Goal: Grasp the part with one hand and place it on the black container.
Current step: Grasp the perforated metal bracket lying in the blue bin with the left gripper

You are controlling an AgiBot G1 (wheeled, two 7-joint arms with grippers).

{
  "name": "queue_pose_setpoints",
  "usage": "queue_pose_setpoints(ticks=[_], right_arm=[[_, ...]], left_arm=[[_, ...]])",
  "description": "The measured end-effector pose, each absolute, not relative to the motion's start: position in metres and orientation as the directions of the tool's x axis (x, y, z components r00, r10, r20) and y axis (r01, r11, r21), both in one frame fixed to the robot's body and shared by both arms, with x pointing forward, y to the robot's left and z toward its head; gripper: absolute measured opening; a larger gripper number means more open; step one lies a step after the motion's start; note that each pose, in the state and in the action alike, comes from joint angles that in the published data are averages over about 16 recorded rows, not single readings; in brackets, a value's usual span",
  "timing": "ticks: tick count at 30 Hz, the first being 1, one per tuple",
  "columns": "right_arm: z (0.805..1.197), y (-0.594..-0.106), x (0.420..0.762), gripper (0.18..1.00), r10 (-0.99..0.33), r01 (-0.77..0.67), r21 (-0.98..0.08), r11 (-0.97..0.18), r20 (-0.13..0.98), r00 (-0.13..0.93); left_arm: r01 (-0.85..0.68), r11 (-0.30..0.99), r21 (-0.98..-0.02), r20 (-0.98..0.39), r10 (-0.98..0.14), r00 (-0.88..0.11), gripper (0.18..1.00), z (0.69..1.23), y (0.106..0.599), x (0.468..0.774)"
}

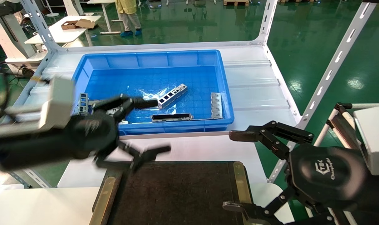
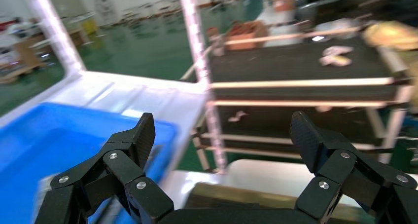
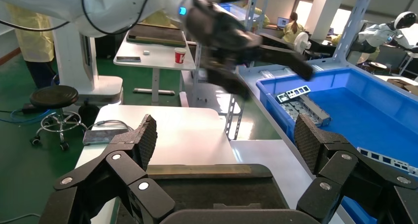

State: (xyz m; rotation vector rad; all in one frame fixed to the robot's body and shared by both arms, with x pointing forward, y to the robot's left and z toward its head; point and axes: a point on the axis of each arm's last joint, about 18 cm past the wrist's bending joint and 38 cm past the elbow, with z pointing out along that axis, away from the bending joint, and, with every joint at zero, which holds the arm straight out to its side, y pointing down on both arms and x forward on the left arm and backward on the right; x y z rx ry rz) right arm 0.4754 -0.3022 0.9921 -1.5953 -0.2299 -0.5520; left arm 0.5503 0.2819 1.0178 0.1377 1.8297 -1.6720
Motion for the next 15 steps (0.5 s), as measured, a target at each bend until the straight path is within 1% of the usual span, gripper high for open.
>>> queue_pose_setpoints(ticks=[7,15], right_arm=[[0.992,-0.302,0.475,1.001,-0.178,0.464,-0.879,-0.112,0.477,0.861],[0.992,-0.302,0.475,1.001,-0.178,0.464,-0.879,-0.112,0.477,0.861]], left_arm=[[0.471,0.219,-0.855,-0.517,-0.437,-0.736,1.001,1.033,0.272,0.607],[0.429,0.261,-0.865,-0.5,-0.522,-0.69,1.001,1.039,0.253,0.666]])
